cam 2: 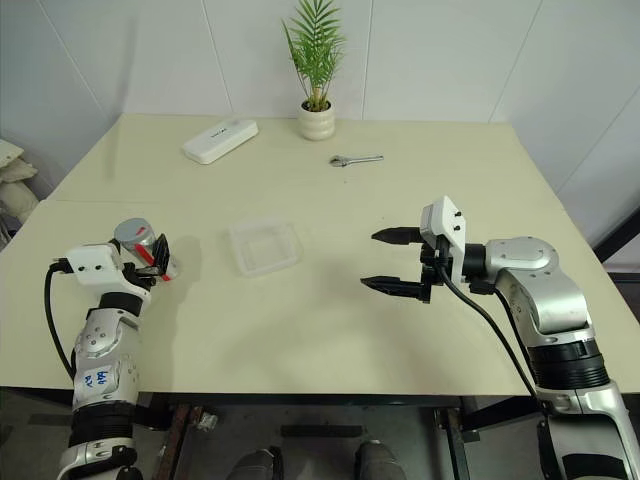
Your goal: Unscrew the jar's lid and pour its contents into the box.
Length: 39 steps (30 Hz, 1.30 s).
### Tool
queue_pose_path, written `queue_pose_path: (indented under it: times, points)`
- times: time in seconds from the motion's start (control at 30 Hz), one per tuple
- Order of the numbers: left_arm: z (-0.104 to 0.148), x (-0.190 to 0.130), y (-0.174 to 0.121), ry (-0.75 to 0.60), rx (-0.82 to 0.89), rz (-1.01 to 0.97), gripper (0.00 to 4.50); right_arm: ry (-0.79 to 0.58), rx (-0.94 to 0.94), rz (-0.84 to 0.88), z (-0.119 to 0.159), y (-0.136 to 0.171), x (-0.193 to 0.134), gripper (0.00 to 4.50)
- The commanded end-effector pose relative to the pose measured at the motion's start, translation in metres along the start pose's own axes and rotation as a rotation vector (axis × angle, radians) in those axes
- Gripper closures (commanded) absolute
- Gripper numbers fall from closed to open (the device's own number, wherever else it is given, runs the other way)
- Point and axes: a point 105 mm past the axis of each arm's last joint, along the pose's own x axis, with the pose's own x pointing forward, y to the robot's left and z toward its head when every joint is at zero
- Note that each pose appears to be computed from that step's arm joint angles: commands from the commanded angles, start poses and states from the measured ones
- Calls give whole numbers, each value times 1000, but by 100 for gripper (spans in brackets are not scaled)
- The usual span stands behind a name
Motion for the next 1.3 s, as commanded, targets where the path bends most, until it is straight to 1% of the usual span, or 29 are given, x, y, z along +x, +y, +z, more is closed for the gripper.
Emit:
queue_pose_path:
  times: [0.03,0.33,0.43,0.57,0.63,0.73,0.8,0.87,1.0,1.13,1.23,1.3]
  points:
    - [11,2,0,-45,11,-1,175,-28,-47,-9,13,-3,-1,0]
    - [4,0,-4,-24,-6,-24,177,-24,-50,-13,13,-3,-1,0]
    - [10,-2,-9,-47,-15,-93,177,-23,-62,-26,18,-2,-1,0]
    - [31,-6,-20,-102,-22,-268,177,-37,-78,-68,27,-2,2,0]
    - [43,-8,-28,-128,-59,-376,177,-47,-80,-78,29,2,5,0]
    - [50,-11,-36,-134,-69,-456,177,-52,-78,-93,31,4,6,0]
    - [62,-13,-50,-153,-64,-593,177,-60,-91,-134,36,5,9,0]
    - [67,-15,-55,-160,-65,-652,177,-62,-95,-153,38,5,10,0]
    - [84,-15,-74,-109,16,-921,177,-97,-114,-275,60,0,23,0]
    - [95,-16,-84,-88,25,-1074,177,-131,-107,-365,76,-2,31,0]
    - [97,-11,-94,-56,10,-1176,177,-156,-68,-415,87,2,45,0]
    - [100,-8,-105,-61,4,-1240,177,-193,-52,-435,98,5,55,0]
